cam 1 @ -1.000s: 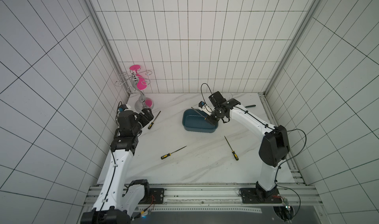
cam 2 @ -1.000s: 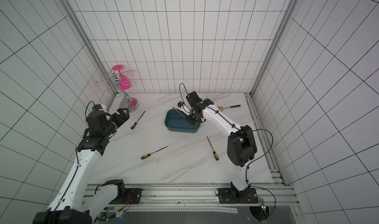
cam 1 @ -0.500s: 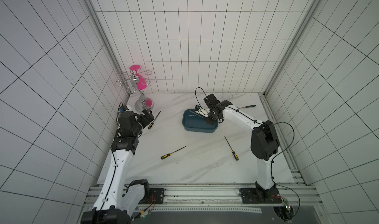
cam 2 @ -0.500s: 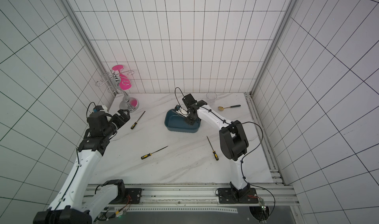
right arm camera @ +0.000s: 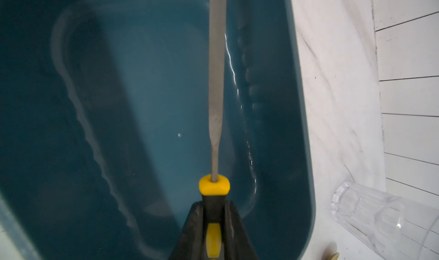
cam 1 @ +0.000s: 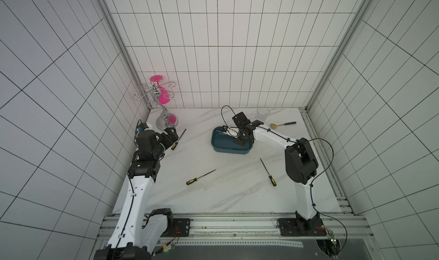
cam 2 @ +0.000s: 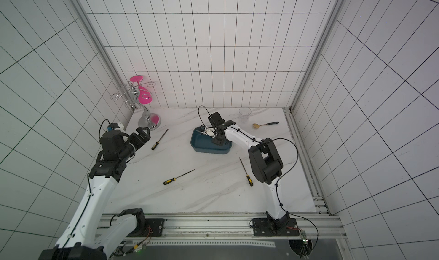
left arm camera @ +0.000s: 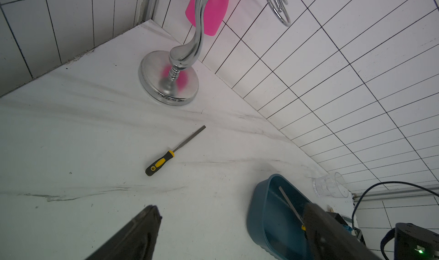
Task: Put the file tool into the storage box
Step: Place the file tool in the storage box.
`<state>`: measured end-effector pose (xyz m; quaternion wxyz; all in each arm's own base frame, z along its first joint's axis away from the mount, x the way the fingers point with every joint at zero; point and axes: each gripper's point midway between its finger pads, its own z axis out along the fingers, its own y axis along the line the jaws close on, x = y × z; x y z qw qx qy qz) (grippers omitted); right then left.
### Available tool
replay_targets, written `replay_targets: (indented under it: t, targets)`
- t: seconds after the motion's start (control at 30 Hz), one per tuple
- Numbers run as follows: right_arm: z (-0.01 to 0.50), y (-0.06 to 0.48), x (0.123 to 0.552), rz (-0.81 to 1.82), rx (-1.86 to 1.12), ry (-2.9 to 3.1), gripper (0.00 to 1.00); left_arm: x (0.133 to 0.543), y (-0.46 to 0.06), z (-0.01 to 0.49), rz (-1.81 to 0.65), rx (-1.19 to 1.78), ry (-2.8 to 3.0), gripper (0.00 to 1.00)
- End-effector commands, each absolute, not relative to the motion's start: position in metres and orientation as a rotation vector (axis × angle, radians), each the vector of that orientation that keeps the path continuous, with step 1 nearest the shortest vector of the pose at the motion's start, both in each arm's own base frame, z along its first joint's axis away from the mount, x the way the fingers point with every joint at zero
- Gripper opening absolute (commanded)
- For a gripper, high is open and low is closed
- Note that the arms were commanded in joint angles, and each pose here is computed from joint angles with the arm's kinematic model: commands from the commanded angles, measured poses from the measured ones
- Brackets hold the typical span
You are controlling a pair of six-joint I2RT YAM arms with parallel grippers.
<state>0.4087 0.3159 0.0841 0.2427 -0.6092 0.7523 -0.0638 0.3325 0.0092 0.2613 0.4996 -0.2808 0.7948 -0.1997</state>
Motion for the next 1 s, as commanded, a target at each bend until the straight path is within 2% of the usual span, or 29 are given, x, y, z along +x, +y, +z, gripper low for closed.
replay_targets:
  t: [0.0,0.07,0.17,0.2,0.23,0.27,0.37,0.57,0.73,0.87,0.97]
  targets:
    - [0.069,0.313,0.414,-0.254,-1.681,2.061,0.25,0.328,0.011,0.262,-0.461,-0.663,1.922,0.98]
    - [0.07,0.312,0.421,-0.283,-1.645,2.066,0.45,0.328,0.012,0.262,-0.458,-0.662,1.922,0.98]
    - [0.073,0.311,0.427,-0.314,-1.607,2.066,0.57,0.328,0.011,0.263,-0.465,-0.664,1.92,0.98]
    - [0.078,0.312,0.428,-0.308,-1.589,2.06,0.66,0.328,0.011,0.264,-0.468,-0.666,1.917,0.98]
    - [0.083,0.313,0.429,-0.303,-1.572,2.056,0.93,0.327,0.01,0.265,-0.471,-0.666,1.914,0.98]
    - [0.091,0.313,0.43,-0.296,-1.546,2.05,0.96,0.327,0.01,0.266,-0.473,-0.665,1.911,0.98]
    - [0.124,0.315,0.434,-0.247,-1.441,2.026,1.0,0.327,0.01,0.267,-0.474,-0.664,1.911,0.98]
    - [0.204,0.303,0.434,-0.122,-1.175,1.968,0.99,0.328,0.005,0.268,-0.509,-0.652,1.918,0.98]
    - [0.259,0.272,0.421,0.006,-0.946,1.984,0.99,0.326,-0.004,0.268,-0.544,-0.618,1.952,0.98]
    - [0.284,0.239,0.403,0.086,-0.747,2.045,0.99,0.324,-0.006,0.255,-0.538,-0.614,1.98,0.98]
    - [0.283,0.209,0.384,0.147,-0.581,2.117,0.99,0.324,-0.005,0.239,-0.53,-0.63,1.997,0.98]
